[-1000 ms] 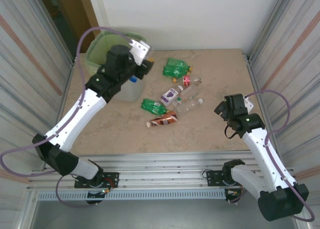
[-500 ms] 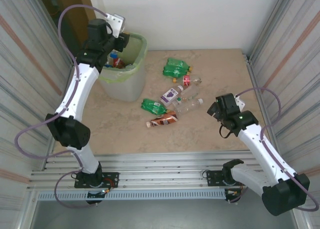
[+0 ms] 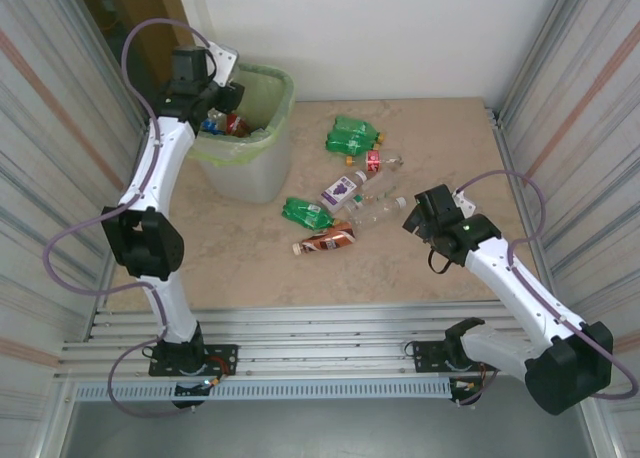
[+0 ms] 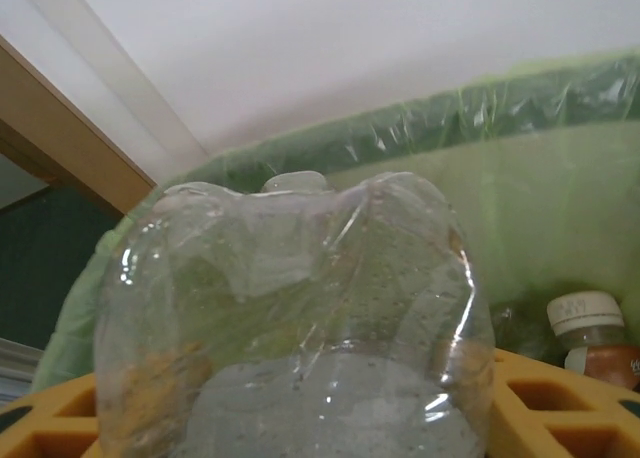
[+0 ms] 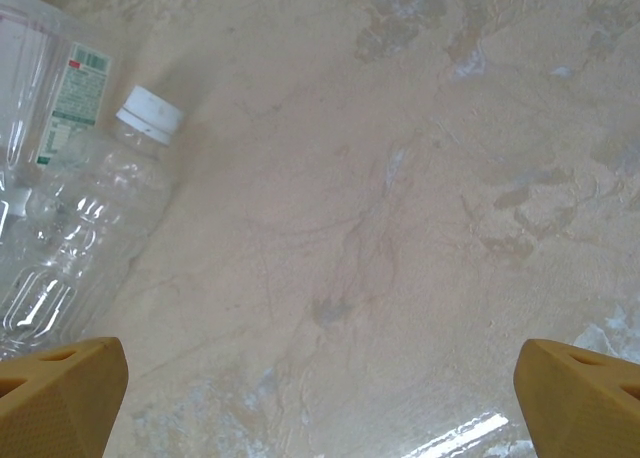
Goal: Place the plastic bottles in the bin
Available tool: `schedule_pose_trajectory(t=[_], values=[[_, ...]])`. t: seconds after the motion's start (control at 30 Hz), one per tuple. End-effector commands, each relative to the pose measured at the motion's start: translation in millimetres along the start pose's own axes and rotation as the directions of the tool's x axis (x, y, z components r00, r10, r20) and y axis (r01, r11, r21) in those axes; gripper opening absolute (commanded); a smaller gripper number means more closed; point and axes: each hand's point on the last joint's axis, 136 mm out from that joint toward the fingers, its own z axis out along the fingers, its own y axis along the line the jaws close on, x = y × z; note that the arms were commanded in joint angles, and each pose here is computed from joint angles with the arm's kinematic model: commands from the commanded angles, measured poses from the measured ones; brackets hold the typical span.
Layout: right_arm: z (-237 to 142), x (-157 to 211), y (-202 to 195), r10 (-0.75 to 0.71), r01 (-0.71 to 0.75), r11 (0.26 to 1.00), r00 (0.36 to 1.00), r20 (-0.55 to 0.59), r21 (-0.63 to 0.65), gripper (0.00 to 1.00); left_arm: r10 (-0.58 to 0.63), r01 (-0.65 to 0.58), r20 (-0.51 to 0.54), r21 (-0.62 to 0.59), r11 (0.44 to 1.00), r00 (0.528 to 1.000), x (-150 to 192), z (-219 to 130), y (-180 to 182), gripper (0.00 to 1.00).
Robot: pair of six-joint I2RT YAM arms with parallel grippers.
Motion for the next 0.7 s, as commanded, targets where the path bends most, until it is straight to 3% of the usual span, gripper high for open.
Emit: schedule_pose_trajectory(t=[0.0,0.23,0.4,0.67], values=[[-9,-11,8,0.027,-0.027,1.000,0.999,0.043,-0.014,0.98,0.034,-0.034,-0.011,-0.027,0.999,0.999,-1,0,5,0.66],[-10,-9,3,0.023,-0.023,1.000,0.998,0.050,-0.004,0.98,0.029,-0.029,-0.014,-0.049,0.998,0.999,-4,-6,10,0.82],[-10,-10,1,0.017,-0.017,1.000,0.998,0.063,0.008,0.98,0.000,0.002,0.024,-0.053,0.999,1.000,-19,-27,14,0.82],[-11,-17,0,-0.008,0.006,1.000,0.996,0.087,0.025,0.98,-0.052,0.048,0.187,0.027,0.998,0.981,-66,-91,-4,0.82]])
